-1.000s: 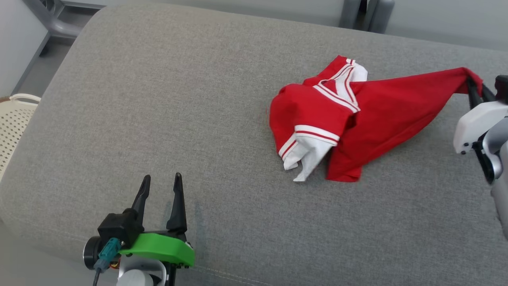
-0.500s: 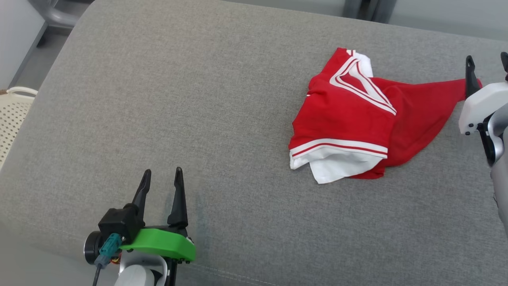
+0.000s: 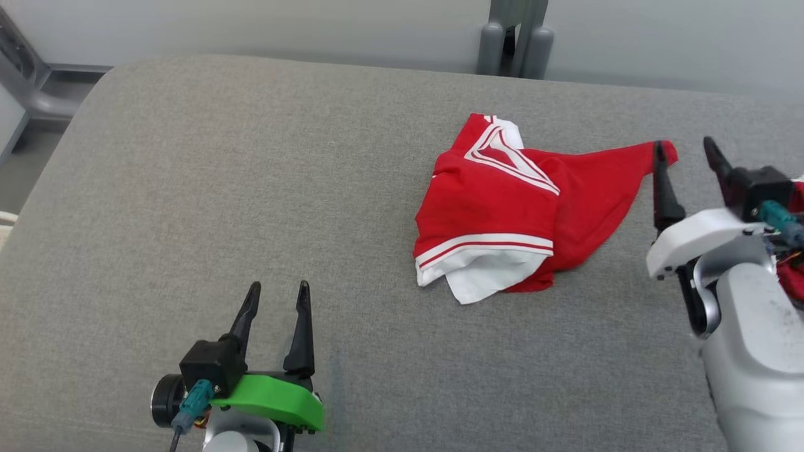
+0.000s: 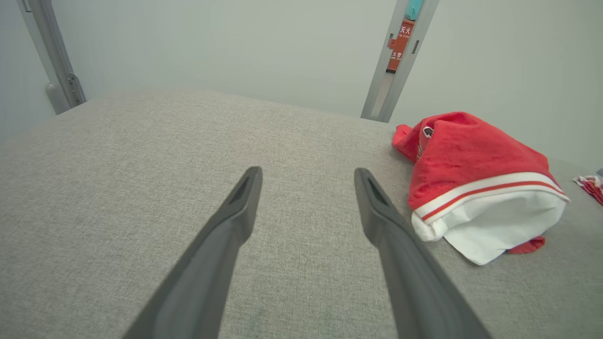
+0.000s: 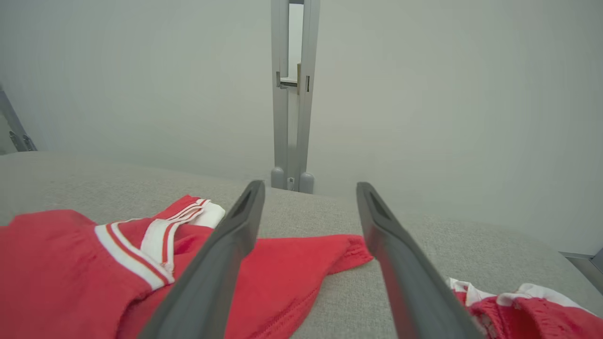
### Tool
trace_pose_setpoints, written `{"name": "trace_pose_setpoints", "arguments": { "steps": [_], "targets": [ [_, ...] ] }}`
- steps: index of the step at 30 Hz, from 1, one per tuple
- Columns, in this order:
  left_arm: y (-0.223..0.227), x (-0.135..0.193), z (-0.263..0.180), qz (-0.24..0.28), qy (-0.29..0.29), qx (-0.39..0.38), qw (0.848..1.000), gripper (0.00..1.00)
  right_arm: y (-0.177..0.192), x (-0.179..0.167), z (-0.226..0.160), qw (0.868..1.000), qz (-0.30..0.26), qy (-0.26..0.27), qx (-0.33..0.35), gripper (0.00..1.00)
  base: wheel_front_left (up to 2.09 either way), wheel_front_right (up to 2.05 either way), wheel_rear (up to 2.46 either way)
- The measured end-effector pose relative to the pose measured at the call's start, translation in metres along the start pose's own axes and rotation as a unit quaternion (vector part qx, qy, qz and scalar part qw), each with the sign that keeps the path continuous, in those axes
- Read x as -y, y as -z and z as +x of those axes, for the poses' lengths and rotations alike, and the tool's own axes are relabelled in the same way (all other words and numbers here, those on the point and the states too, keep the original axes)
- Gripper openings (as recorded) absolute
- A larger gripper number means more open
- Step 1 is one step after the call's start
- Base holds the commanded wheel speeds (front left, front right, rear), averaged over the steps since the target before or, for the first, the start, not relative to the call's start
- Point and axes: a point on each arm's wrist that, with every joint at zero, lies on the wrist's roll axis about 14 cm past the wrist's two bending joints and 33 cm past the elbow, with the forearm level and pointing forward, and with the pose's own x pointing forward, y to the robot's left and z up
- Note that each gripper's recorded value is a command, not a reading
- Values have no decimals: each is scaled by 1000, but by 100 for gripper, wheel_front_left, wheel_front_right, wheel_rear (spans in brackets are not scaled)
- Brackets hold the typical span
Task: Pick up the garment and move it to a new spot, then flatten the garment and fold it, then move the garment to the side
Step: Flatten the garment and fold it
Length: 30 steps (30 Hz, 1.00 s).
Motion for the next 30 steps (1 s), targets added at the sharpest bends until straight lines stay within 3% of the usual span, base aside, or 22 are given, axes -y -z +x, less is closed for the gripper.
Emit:
{"name": "trace_pose_setpoints", "arguments": {
  "steps": [4,11,19,26,27,28,30],
  "targets": [
    [-2,14,-1,-2,20,4,1000,100,7,-20,-27,1000,19,-12,-9,100,0,0,0],
    [-7,22,-3,-2,31,9,999,100,43,-82,-59,993,54,-77,-75,100,0,0,0],
    [-9,-8,-13,5,-12,9,1000,100,86,-133,-62,977,73,-137,-147,100,0,0,0],
    [-11,-36,-27,8,-57,11,998,100,88,-157,-46,973,77,-164,-142,100,0,0,0],
    [-11,-38,-28,9,-60,11,998,100,85,-159,-43,974,77,-167,-136,84,0,0,0],
    [-11,-40,-30,9,-63,10,998,100,81,-162,-40,974,77,-170,-130,55,0,0,0],
    [-10,-42,-33,9,-66,10,998,100,75,-165,-36,975,74,-175,-118,30,0,0,0]
  ]
}}
